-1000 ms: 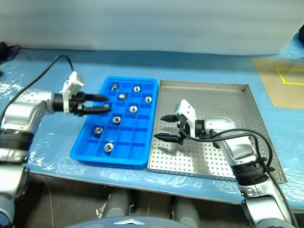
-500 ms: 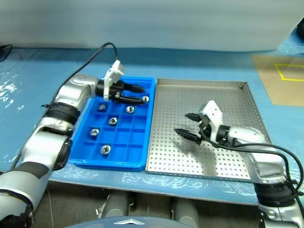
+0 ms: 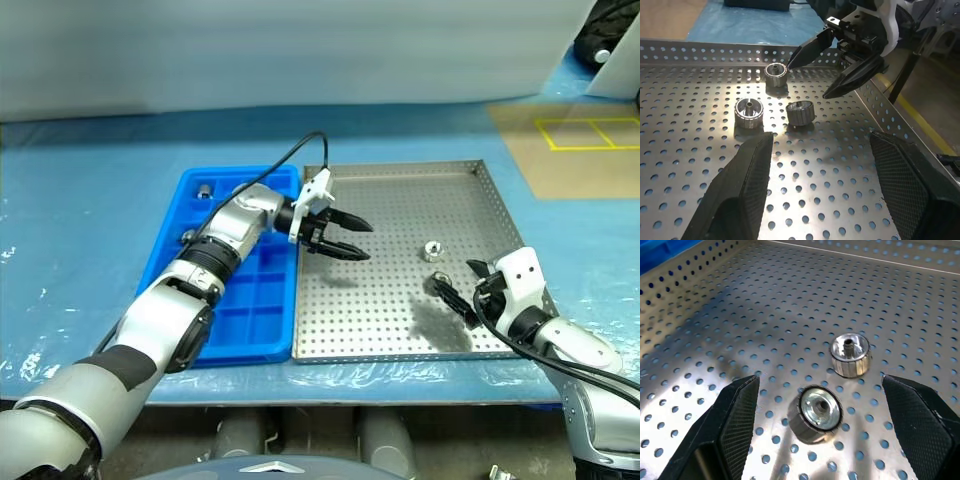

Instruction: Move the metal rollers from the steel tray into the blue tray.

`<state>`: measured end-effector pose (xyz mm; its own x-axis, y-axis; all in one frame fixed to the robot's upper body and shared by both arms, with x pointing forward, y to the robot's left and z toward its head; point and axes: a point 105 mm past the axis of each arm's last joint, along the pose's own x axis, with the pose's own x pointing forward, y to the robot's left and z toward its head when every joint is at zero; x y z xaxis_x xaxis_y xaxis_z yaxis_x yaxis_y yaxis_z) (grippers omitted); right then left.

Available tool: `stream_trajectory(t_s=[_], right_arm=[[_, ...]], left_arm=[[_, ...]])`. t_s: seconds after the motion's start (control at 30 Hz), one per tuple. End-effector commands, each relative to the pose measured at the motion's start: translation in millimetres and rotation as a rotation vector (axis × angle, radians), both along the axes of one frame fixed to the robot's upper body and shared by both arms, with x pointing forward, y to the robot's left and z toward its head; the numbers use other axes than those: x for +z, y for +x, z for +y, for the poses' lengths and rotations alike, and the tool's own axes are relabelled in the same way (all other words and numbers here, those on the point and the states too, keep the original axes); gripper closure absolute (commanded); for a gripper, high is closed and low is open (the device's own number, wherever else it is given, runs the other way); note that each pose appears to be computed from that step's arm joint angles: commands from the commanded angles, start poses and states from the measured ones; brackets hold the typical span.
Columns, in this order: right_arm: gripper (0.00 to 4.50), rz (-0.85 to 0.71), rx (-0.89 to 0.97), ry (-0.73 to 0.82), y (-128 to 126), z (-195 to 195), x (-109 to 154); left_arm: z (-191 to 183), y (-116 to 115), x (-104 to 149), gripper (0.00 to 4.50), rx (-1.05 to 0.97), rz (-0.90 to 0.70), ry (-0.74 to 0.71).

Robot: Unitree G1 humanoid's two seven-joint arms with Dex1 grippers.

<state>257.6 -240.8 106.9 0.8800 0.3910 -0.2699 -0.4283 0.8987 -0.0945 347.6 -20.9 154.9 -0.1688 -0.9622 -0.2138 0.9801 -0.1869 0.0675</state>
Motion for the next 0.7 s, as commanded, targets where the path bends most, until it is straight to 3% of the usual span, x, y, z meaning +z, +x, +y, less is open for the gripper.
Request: stream_trajectory(t_s=[0.03,0.6,0.7], right_arm=[[0.46,-0.020,-0.025,0.007,2,-3,-2],[0.46,0.083,-0.006,0.012,18,2,-55],[1.36,0.079,-0.013,0.001,21,0,-55]], left_arm=[[-3,0,10,1.27,-0.008,-0.044,-0.026],[12,8,15,1.27,0.080,-0.037,-0.045],[19,10,17,1.22,0.099,-0.033,-0.043]])
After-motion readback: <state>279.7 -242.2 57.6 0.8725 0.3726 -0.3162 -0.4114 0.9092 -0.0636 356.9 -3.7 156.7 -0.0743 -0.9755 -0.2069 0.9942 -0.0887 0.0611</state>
